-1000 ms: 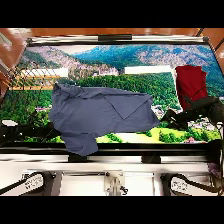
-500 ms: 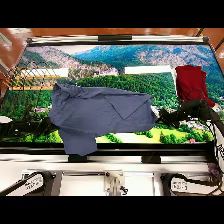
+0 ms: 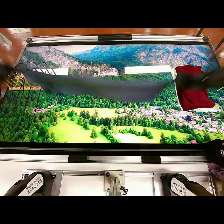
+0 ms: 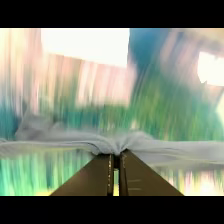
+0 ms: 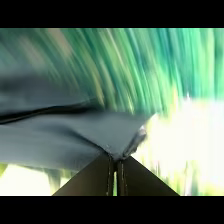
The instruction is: Fold the shirts.
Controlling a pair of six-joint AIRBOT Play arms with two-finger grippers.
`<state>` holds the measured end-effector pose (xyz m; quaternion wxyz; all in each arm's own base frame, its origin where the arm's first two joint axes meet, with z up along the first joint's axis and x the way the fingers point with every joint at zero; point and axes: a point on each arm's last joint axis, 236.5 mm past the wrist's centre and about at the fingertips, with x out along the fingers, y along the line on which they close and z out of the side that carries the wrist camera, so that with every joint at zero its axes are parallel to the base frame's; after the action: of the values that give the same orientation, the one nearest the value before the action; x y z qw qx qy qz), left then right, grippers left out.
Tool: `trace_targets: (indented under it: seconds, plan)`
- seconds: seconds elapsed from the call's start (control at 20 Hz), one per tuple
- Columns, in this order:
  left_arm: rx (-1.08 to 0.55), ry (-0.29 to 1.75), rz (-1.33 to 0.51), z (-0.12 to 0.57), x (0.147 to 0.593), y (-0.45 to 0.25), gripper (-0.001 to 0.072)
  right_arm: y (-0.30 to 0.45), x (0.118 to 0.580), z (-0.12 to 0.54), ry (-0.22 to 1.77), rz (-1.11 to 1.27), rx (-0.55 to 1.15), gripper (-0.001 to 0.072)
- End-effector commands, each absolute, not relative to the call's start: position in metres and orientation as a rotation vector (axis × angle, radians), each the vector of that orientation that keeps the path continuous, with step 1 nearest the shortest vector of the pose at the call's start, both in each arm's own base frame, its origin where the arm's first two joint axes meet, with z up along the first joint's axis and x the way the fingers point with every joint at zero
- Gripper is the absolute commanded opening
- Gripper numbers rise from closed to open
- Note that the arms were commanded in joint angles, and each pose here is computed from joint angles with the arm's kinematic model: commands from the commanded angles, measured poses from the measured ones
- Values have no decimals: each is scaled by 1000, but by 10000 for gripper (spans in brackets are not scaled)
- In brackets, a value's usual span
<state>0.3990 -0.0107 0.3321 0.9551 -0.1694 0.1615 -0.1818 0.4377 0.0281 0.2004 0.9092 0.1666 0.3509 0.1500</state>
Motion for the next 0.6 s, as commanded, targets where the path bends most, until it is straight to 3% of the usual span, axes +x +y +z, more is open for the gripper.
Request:
trace_targets:
  seconds: [0.0, 0.1, 0.2, 0.35, 0.55]
  plan:
    - [-29, -219, -437, 565, 283, -65, 33, 40, 366, 456, 99, 317, 63, 66]
    - [21, -381, -453, 621, 214, -94, 33, 52, 300, 529, -86, 297, -34, 66]
    - [41, -460, -376, 640, 170, -98, 33, 51, 247, 560, -175, 235, -67, 66]
    - [61, -439, -186, 629, 139, -77, 33, 35, 195, 556, -157, 106, -79, 66]
    - [110, -290, -73, 587, 137, -60, 33, 8, 180, 510, 40, -22, -107, 66]
